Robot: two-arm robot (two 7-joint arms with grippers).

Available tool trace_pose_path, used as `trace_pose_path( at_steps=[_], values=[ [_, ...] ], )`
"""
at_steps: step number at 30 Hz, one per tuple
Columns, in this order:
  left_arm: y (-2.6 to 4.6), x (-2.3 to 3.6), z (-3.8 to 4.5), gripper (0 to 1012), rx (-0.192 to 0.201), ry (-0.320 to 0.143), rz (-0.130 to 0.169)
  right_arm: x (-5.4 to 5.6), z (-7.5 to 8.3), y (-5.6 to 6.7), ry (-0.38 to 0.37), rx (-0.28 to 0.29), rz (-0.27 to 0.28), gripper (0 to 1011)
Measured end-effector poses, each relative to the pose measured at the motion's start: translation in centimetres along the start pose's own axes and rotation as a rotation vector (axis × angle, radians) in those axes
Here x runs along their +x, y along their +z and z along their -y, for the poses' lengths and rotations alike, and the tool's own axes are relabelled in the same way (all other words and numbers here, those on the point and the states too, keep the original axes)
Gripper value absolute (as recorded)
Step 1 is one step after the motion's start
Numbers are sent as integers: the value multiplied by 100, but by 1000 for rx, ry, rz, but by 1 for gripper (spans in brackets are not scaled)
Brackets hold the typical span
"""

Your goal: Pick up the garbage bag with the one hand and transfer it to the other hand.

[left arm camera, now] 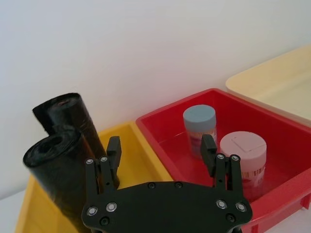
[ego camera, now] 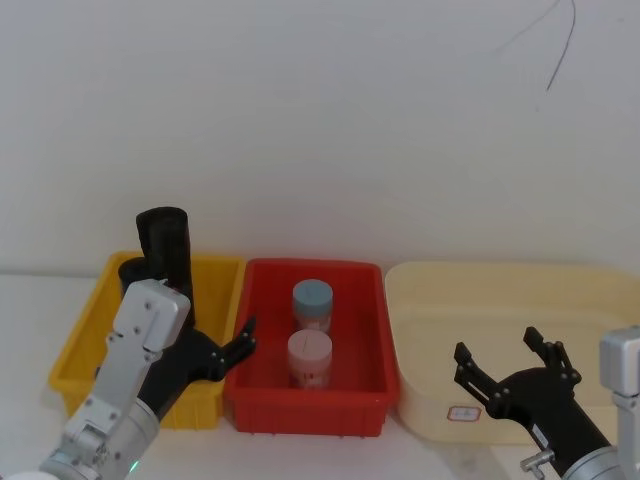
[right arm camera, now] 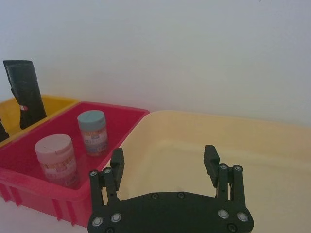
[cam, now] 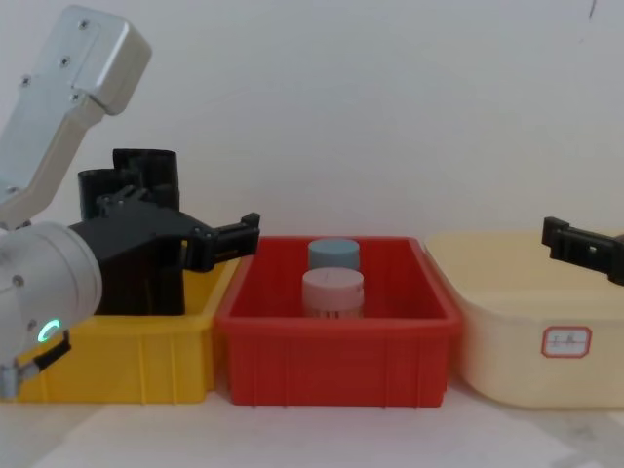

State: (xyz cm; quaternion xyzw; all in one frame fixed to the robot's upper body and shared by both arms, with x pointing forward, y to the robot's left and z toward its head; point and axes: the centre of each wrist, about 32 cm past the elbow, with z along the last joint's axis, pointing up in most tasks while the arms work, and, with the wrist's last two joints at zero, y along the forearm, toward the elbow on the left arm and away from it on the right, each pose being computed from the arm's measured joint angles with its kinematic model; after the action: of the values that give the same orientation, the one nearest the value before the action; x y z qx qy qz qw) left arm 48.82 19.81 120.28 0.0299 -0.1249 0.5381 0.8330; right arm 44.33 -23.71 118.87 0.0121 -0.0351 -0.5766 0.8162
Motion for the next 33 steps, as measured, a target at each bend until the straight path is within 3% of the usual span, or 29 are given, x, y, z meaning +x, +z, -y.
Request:
trace_pose_path(
  at_steps=[5,17,26,33],
  values=[
    [-8,-39,-60,1000,15,28,2,0,0,0,0,0,0,1001],
    [-33,-123,-310,1000,72,126,4,0,0,0,0,0,0,1001],
    [-20,-75,-434,1000,111,189,4,0,0,0,0,0,0,1000],
    [-4,-11,-445,1000,132,220,-3,0,0,0,0,0,0,1001]
  ],
)
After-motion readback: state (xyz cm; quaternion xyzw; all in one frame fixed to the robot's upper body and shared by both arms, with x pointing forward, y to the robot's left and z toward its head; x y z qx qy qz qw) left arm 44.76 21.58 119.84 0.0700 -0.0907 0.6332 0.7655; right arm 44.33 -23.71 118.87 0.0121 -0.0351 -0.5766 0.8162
